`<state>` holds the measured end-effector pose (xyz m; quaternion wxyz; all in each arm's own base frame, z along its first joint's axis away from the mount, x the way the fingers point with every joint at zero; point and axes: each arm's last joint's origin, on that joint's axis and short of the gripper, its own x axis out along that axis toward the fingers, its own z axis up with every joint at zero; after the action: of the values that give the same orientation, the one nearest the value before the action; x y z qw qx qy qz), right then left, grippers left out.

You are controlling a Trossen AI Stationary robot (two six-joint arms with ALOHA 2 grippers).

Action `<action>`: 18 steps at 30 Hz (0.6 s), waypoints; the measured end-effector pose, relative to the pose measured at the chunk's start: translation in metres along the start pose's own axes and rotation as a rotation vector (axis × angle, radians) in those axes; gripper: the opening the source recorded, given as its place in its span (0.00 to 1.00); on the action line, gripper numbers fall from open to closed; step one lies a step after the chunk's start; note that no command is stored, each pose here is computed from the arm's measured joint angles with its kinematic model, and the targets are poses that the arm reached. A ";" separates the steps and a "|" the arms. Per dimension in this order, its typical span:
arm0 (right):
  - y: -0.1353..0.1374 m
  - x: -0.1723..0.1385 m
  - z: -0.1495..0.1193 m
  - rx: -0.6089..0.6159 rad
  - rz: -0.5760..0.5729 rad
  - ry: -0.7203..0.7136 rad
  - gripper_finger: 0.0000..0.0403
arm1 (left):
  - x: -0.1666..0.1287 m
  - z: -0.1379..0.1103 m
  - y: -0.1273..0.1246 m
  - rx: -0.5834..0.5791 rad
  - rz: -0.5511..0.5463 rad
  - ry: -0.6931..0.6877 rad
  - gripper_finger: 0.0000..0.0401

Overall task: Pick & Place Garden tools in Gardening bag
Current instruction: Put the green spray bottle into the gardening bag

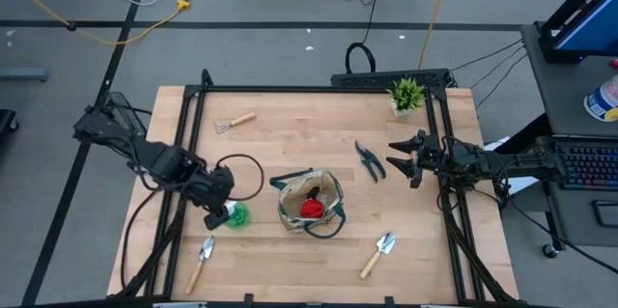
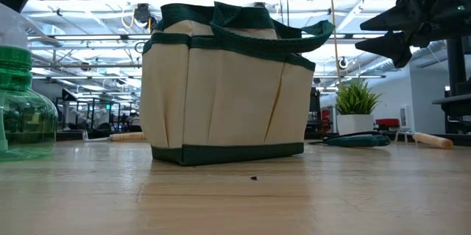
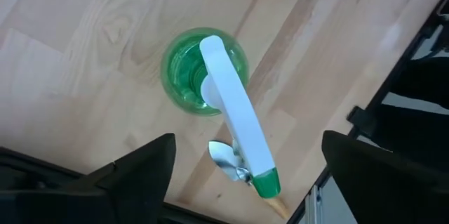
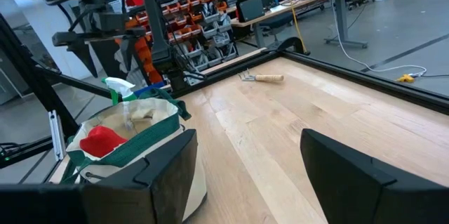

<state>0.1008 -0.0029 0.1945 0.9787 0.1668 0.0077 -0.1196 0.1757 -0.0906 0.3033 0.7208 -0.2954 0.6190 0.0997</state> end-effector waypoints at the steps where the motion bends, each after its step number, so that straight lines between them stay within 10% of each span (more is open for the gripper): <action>1: 0.000 0.000 0.000 0.000 0.000 0.000 0.62 | 0.001 0.000 0.000 0.001 0.004 0.002 0.92; 18: 0.000 0.000 0.000 0.000 0.000 0.000 0.62 | 0.003 0.002 -0.001 0.002 0.034 -0.032 0.97</action>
<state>0.1008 -0.0029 0.1947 0.9787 0.1668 0.0075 -0.1195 0.1781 -0.0905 0.3010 0.7292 -0.2826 0.6123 0.1162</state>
